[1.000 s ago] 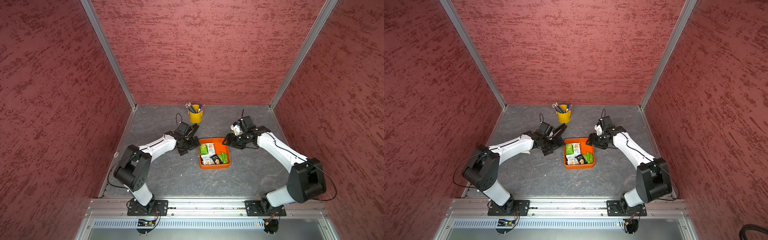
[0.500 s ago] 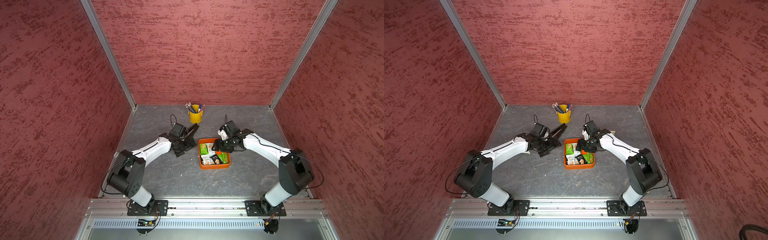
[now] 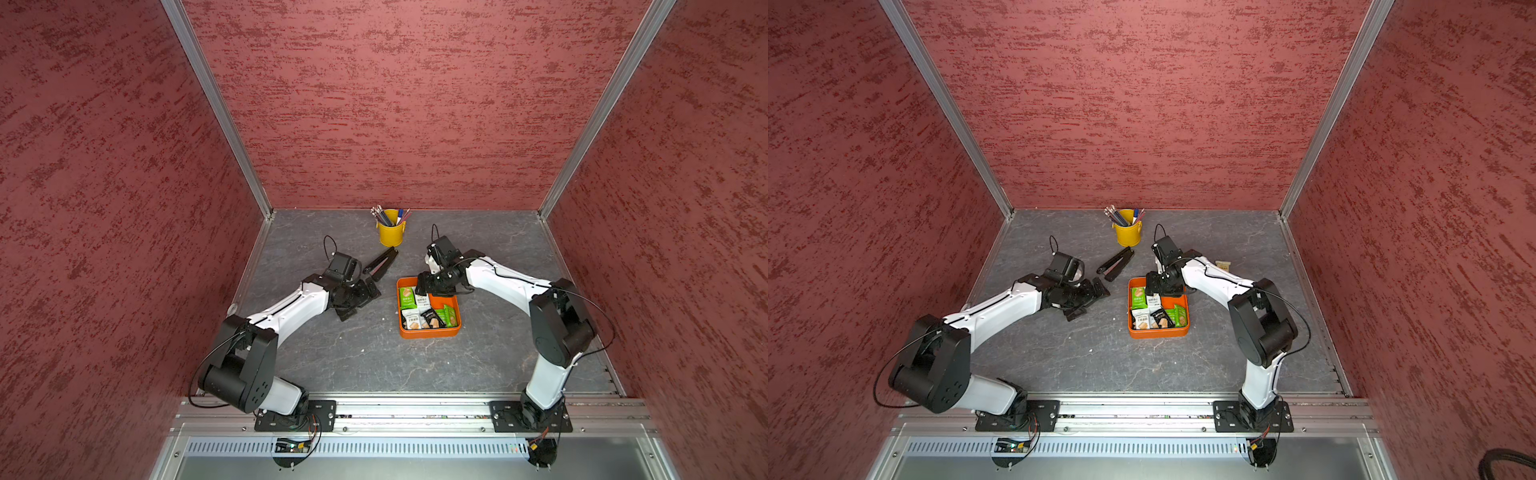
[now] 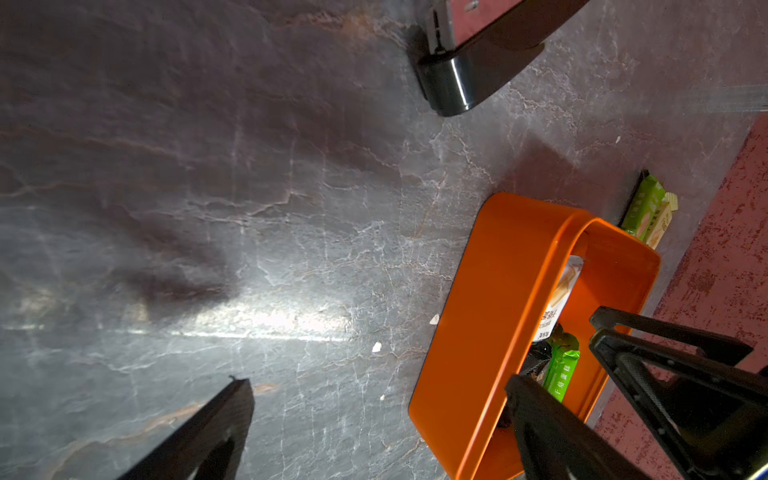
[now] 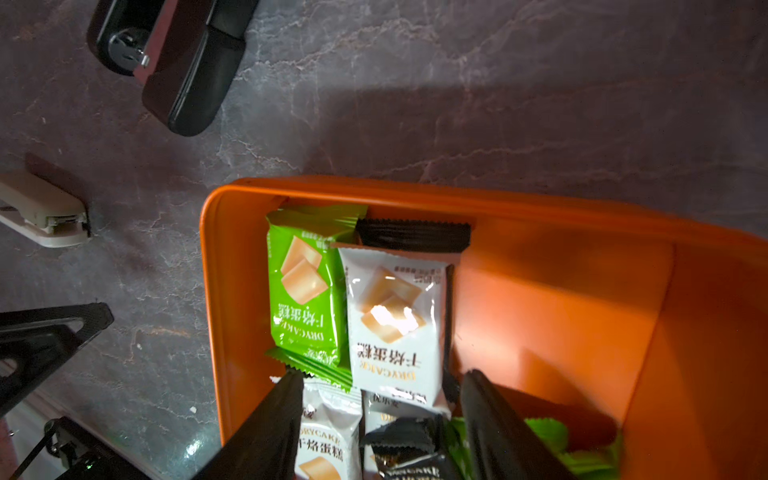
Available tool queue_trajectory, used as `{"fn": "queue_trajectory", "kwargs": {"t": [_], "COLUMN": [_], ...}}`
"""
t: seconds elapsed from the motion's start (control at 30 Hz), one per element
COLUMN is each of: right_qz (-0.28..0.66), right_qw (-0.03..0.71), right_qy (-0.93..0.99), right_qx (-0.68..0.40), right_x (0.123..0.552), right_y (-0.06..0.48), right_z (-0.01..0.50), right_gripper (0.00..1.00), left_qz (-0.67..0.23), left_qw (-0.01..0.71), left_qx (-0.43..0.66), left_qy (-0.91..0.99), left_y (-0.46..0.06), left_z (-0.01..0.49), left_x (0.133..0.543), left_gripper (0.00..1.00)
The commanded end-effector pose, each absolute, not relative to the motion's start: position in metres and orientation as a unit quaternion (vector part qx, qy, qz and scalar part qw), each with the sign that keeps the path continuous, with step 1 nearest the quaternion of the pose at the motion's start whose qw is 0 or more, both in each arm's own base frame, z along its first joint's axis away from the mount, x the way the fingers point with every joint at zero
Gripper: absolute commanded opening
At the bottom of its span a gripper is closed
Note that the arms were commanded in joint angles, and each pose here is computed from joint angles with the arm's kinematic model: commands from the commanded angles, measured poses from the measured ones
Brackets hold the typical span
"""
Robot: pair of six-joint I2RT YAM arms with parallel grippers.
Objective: Take the cookies out of the storage box
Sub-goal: Pick up the cookie from the storage box.
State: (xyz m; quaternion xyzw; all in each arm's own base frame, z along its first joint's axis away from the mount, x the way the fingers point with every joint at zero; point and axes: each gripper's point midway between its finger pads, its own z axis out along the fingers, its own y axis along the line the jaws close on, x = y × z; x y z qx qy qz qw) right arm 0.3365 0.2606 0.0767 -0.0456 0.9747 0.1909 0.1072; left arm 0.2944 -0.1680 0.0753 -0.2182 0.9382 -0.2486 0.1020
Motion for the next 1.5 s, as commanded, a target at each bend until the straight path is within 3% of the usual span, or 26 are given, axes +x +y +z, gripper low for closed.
{"fn": "queue_trajectory", "kwargs": {"t": [0.0,0.73,1.47], "right_qz": [0.154,0.063,0.048], "right_qw": [0.111,0.094,0.092], "right_qy": [0.98,0.991,0.99], "right_qx": [-0.058,-0.078,-0.098], "right_x": [0.339,0.343,0.348], "right_y": [0.259,0.247,0.255], "right_z": [0.071,0.048,0.039], "right_gripper": [0.65,0.62,0.62], "left_qz": [-0.256,-0.264,-0.266], "left_qw": [0.112,0.117,0.122], "left_qx": [-0.223,-0.244,-0.244], "left_qy": [0.934,0.926,0.924], "left_y": [-0.164,-0.15,-0.149], "left_z": [0.079,0.076,0.08], "left_x": [0.297,0.294,0.292], "left_gripper": [1.0,1.0,1.0]}}
